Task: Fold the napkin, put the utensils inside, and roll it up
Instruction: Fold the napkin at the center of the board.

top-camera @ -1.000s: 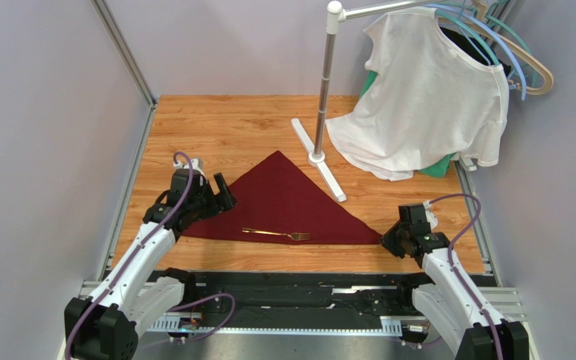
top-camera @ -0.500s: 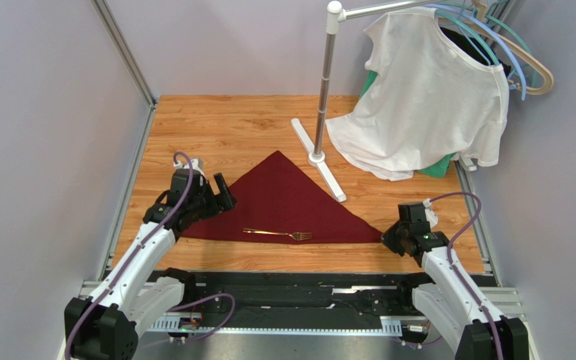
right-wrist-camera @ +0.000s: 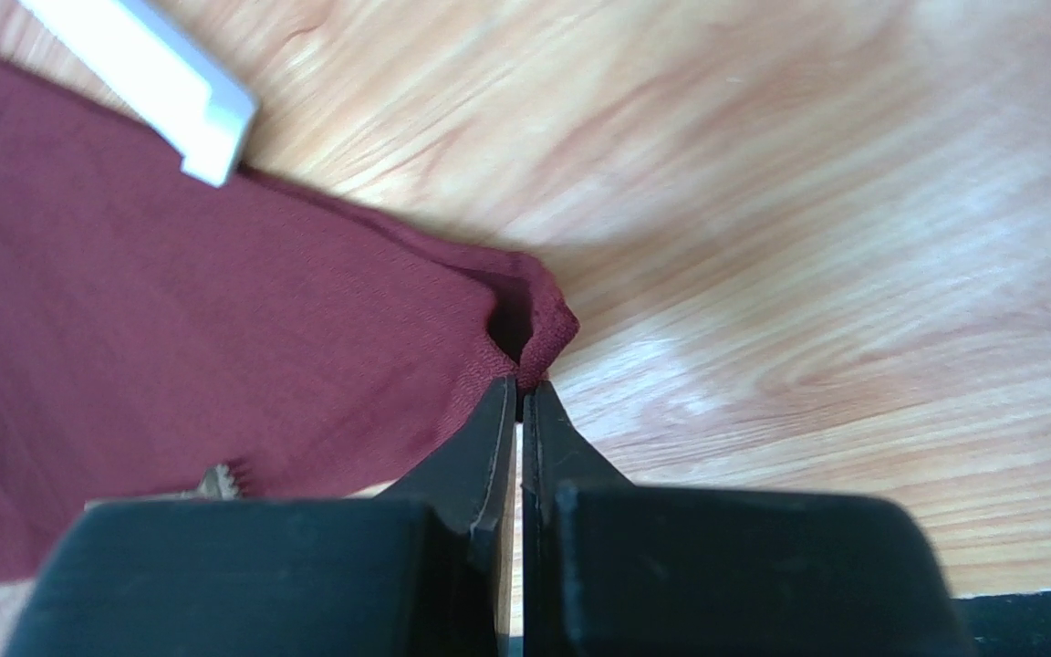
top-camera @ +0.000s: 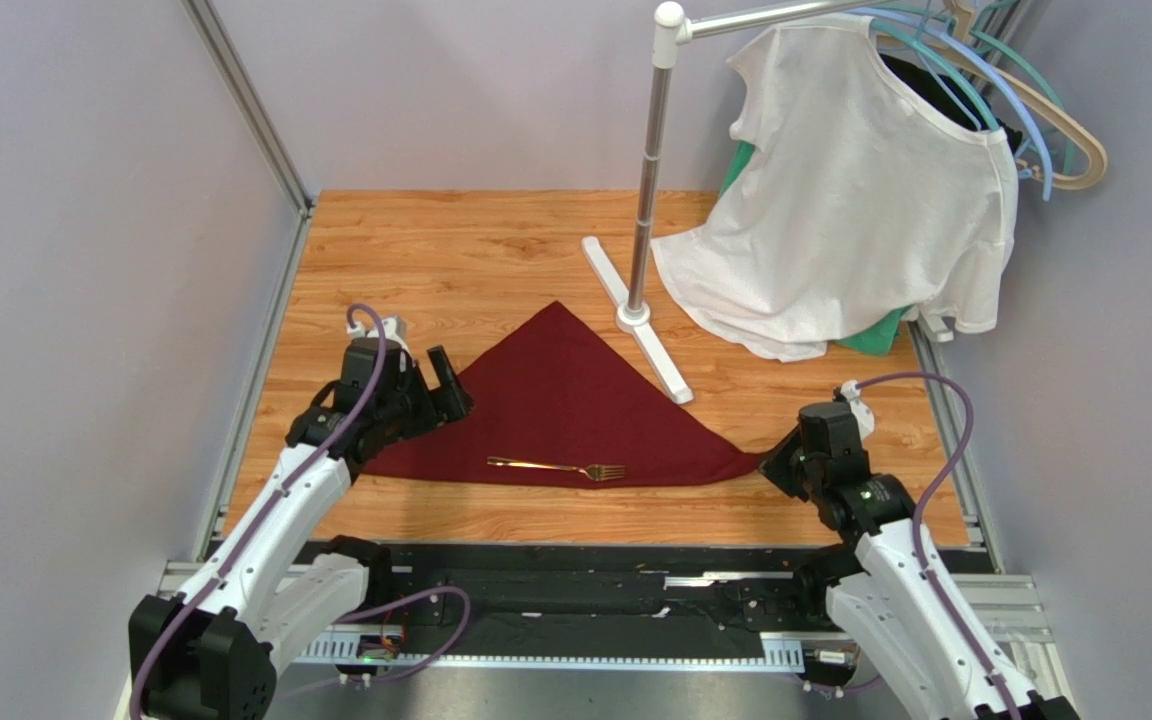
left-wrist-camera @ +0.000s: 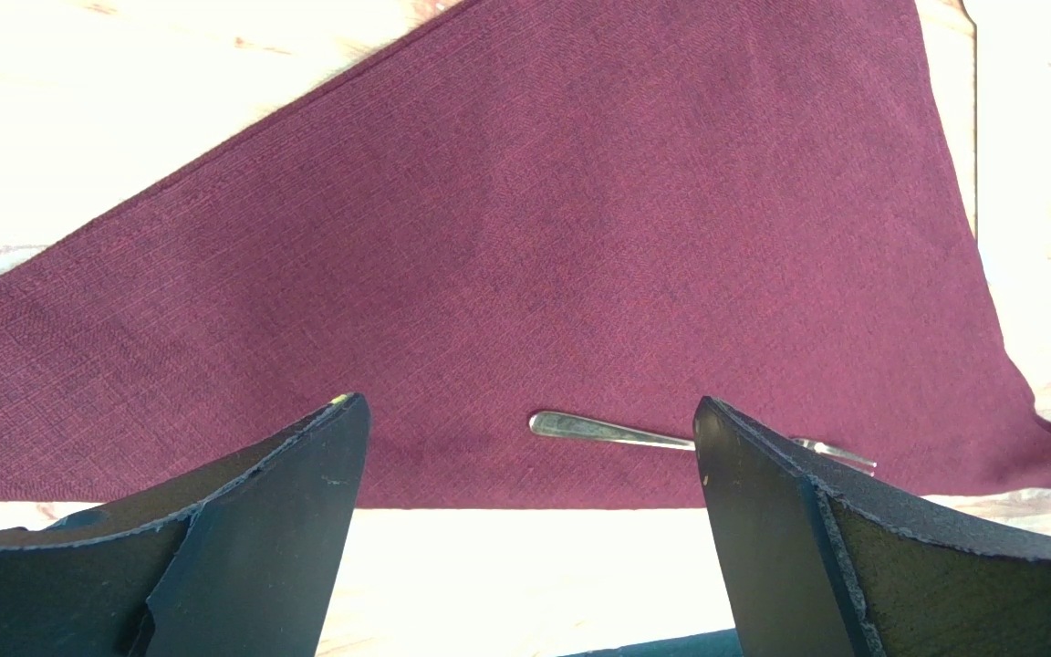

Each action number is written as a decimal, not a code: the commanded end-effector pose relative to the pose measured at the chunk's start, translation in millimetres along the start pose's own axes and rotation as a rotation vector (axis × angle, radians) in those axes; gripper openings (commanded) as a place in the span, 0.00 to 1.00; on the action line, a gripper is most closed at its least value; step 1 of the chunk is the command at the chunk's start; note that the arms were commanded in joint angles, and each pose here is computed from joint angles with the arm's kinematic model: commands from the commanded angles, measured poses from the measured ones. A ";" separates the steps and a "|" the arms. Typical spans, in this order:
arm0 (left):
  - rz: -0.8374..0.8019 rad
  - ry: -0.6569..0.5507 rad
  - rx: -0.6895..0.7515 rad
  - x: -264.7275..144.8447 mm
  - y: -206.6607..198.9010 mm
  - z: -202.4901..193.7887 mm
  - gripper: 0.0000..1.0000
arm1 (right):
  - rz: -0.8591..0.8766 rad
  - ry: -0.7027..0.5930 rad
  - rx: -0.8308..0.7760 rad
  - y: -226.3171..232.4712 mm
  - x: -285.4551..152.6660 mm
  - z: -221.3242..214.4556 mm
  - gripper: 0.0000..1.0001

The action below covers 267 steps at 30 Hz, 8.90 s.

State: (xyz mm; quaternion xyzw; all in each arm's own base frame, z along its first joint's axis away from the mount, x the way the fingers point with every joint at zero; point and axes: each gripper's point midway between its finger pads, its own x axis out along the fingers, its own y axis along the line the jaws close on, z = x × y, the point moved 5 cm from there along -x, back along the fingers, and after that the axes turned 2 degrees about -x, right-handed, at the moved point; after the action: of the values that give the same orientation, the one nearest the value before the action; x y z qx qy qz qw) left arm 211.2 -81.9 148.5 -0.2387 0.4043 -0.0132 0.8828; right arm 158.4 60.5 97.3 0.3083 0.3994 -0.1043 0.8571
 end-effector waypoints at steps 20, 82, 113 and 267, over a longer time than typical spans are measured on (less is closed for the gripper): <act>-0.097 -0.007 0.040 -34.8 -16.6 7.3 0.97 | 0.396 -0.091 -0.384 144.8 -45.6 -24.3 0.00; -0.017 -0.139 0.198 -74.8 -5.9 28.4 0.99 | 0.692 0.085 -0.687 314.2 -39.1 -149.7 0.00; -0.014 -0.132 0.197 -72.7 -5.7 28.2 0.99 | 0.641 0.228 -0.765 313.3 14.4 -209.3 0.00; 0.747 -0.326 -0.747 -53.5 182.5 13.4 0.49 | 0.413 0.076 -0.283 96.9 11.3 116.7 0.48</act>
State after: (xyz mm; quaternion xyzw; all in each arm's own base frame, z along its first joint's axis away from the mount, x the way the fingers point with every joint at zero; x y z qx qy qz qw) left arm 159.4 91.2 99.7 -0.3839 0.3225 0.4631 0.7309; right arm 268.5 75.5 173.8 0.2533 0.4077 0.1293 0.8677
